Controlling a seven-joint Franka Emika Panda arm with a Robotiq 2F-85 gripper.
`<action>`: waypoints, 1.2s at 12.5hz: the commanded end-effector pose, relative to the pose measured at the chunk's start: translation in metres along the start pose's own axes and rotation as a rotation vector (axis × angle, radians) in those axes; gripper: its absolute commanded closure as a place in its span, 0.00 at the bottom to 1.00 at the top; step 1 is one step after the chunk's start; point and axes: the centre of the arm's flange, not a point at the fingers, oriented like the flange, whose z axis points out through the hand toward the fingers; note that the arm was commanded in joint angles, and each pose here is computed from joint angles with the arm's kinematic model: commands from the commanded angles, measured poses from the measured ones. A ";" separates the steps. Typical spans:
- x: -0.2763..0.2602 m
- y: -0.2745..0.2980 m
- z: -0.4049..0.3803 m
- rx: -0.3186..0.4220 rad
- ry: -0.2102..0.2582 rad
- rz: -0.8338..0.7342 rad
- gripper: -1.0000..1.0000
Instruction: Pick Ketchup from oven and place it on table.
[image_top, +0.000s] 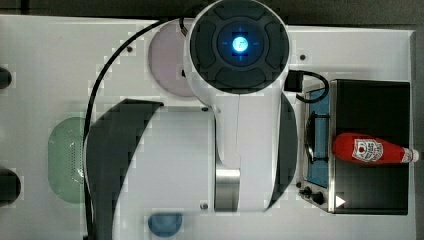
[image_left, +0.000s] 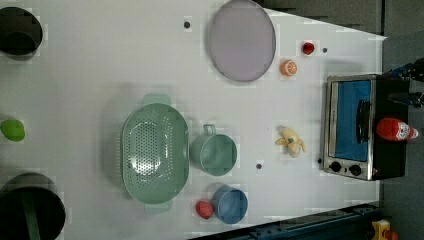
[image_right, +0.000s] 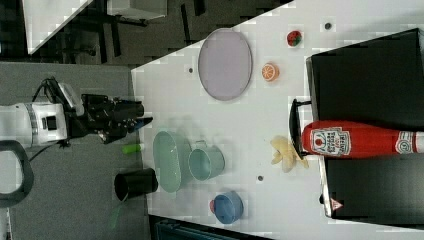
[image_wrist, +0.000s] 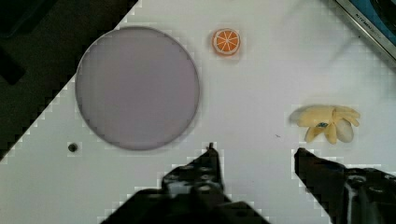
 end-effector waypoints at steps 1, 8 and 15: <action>-0.038 0.111 -0.054 -0.043 -0.010 -0.050 0.08; 0.062 0.180 -0.022 0.017 0.024 0.166 0.00; 0.181 0.300 0.053 0.002 0.132 0.468 0.00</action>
